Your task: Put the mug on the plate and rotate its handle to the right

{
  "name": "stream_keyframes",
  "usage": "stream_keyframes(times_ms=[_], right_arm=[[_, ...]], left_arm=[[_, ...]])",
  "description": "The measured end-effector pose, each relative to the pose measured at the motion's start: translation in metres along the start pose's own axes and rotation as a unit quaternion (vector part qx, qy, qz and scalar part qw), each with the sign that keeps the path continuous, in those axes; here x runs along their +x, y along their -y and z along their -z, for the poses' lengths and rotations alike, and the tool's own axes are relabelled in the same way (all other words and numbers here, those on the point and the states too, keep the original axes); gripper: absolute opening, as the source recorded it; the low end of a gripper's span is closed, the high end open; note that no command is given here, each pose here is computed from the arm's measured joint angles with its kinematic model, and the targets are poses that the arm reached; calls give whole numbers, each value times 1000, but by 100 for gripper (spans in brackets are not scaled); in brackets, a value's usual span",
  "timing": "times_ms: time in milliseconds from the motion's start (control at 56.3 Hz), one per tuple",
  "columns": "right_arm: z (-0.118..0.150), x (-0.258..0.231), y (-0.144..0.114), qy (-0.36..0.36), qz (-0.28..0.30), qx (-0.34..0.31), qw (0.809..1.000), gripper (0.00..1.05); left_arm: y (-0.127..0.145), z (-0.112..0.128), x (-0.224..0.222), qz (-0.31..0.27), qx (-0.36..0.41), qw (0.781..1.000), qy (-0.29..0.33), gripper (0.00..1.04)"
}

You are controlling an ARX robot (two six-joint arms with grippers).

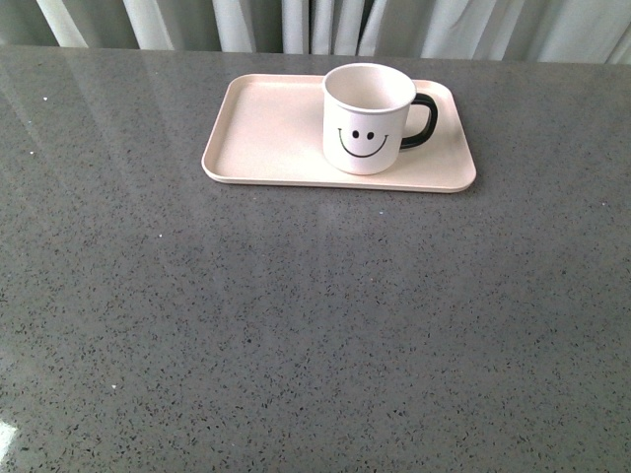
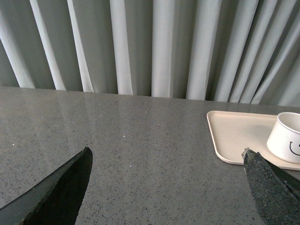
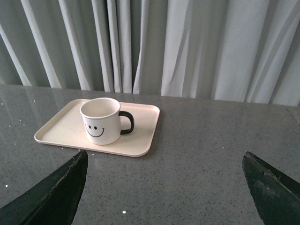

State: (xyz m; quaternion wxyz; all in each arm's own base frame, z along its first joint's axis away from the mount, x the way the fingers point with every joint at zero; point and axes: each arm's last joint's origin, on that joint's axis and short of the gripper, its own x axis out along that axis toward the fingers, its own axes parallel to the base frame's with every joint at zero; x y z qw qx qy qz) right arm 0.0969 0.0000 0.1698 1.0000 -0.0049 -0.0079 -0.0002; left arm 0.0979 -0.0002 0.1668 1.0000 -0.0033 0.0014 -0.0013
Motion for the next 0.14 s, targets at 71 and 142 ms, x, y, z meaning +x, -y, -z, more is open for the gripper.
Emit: stream_keyframes(times_ms=[71, 142], right_arm=[[0, 0, 0, 0, 0, 0, 1000, 96], [0, 0, 0, 0, 0, 0, 1000, 96]], left_arm=[[0, 0, 0, 0, 0, 1000, 0, 96], [0, 0, 0, 0, 0, 1000, 0, 96]])
